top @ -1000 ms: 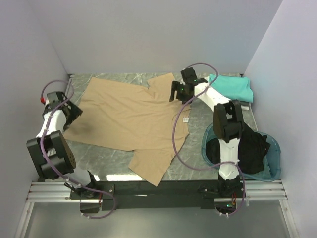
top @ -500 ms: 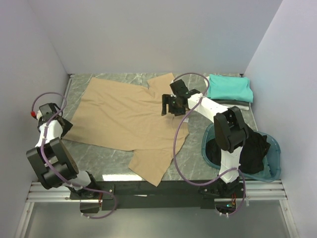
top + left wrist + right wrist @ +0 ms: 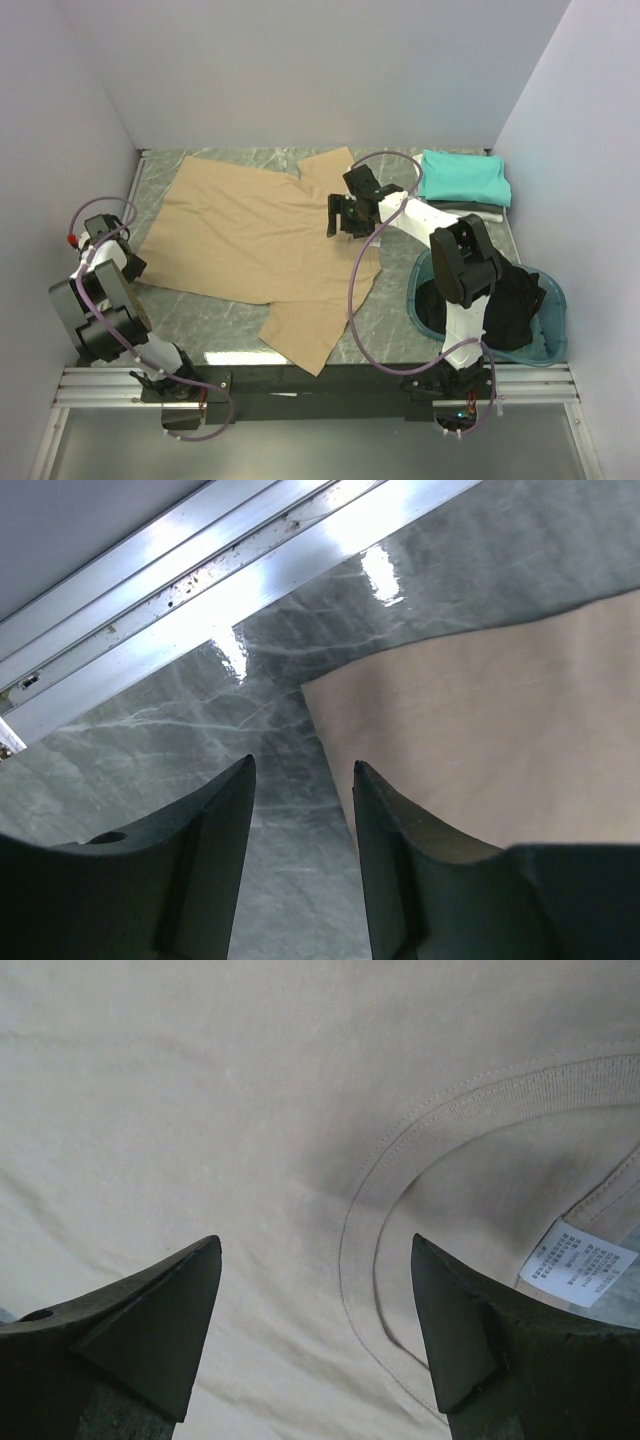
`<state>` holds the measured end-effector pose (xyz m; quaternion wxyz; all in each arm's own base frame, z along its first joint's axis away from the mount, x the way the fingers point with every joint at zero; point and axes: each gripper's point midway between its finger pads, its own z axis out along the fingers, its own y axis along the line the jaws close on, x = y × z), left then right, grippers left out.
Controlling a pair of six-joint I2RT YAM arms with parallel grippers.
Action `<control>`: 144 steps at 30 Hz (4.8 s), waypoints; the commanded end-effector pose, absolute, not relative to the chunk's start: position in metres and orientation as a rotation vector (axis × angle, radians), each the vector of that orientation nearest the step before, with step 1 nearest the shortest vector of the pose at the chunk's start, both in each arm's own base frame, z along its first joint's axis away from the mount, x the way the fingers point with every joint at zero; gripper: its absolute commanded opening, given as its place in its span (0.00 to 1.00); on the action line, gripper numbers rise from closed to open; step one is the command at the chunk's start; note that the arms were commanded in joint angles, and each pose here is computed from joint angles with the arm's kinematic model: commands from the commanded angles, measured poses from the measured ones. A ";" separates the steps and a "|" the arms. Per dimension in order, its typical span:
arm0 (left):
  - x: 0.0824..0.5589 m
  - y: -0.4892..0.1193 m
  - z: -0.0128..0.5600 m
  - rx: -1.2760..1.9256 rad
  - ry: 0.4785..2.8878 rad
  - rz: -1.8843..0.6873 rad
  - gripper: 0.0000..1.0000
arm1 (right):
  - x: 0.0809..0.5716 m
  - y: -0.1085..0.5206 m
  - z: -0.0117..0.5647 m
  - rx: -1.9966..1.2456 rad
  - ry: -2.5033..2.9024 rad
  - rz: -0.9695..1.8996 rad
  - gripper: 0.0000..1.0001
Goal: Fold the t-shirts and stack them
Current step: Flatten the tshirt out, then fold the tshirt
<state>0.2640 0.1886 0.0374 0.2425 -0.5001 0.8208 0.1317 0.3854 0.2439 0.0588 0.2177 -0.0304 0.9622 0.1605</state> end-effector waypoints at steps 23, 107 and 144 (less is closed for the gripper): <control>0.287 0.198 0.019 -1.311 2.297 0.311 0.01 | 0.393 0.217 0.020 0.021 2.696 0.270 0.82; 0.281 0.101 0.050 -1.105 2.355 0.054 0.01 | 0.060 0.255 0.032 -0.577 2.915 0.463 0.64; 0.270 0.098 0.093 -1.091 2.260 0.077 0.01 | 0.052 0.226 0.040 -0.520 2.906 0.266 0.00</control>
